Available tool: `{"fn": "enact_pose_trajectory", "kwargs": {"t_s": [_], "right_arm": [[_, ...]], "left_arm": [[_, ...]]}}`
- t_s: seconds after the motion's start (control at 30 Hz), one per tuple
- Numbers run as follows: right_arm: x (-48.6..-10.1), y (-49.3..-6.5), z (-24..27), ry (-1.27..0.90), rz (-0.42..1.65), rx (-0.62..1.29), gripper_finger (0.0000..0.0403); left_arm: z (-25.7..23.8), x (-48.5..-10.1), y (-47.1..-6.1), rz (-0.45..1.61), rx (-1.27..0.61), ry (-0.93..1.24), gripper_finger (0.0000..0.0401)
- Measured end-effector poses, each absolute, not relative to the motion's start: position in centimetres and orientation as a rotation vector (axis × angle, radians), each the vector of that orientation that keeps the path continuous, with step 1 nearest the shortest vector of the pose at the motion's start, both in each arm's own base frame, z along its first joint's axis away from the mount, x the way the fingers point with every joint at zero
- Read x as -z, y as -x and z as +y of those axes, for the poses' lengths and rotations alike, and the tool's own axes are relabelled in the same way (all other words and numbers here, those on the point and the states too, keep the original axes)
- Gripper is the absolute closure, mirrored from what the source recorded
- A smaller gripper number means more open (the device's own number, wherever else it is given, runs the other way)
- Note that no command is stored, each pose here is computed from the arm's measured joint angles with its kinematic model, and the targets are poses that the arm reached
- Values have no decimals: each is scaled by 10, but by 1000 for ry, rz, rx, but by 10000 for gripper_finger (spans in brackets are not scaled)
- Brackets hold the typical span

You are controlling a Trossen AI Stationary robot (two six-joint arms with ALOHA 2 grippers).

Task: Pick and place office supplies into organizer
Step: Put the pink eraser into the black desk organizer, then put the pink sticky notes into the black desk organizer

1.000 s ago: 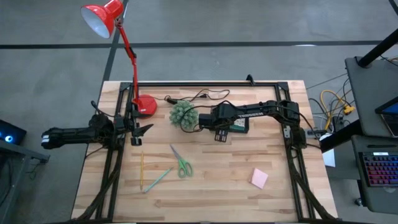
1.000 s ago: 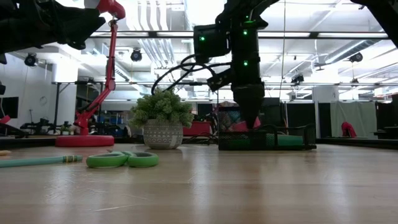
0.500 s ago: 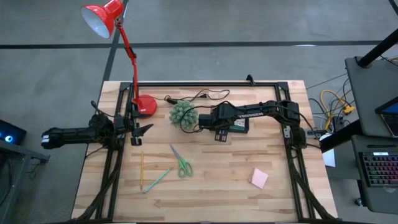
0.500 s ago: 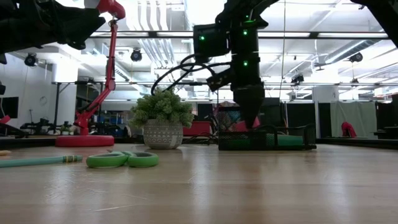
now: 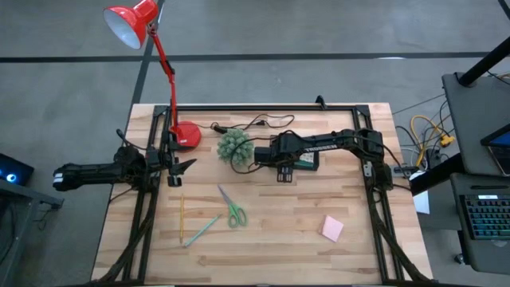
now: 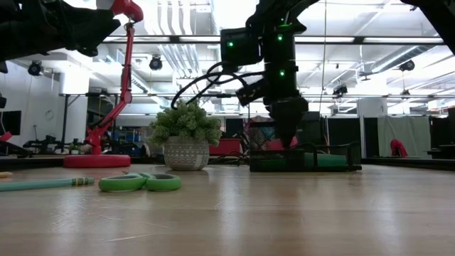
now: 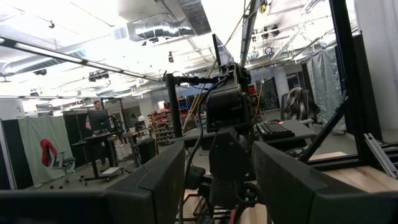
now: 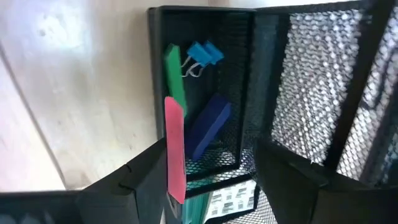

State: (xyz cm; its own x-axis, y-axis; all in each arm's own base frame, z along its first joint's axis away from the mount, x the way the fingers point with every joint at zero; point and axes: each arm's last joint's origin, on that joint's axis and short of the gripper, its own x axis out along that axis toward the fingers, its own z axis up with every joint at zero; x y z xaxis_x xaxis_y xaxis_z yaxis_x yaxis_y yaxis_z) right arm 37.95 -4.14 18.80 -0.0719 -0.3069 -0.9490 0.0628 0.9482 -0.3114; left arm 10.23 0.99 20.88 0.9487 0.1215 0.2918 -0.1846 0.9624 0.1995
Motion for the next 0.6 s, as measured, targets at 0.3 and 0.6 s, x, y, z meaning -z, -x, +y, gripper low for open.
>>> {"fn": "enact_pose_trajectory", "kwargs": {"t_s": [0.3, 0.6], "right_arm": [[-187, -379, -41, 190, 1634, 255, 183], [-192, -380, -41, 125, 1615, 330, 183]], "left_arm": [[10, -209, -102, -281, -158, -229, 225], [10, -209, -102, -281, -157, -229, 225]]}}
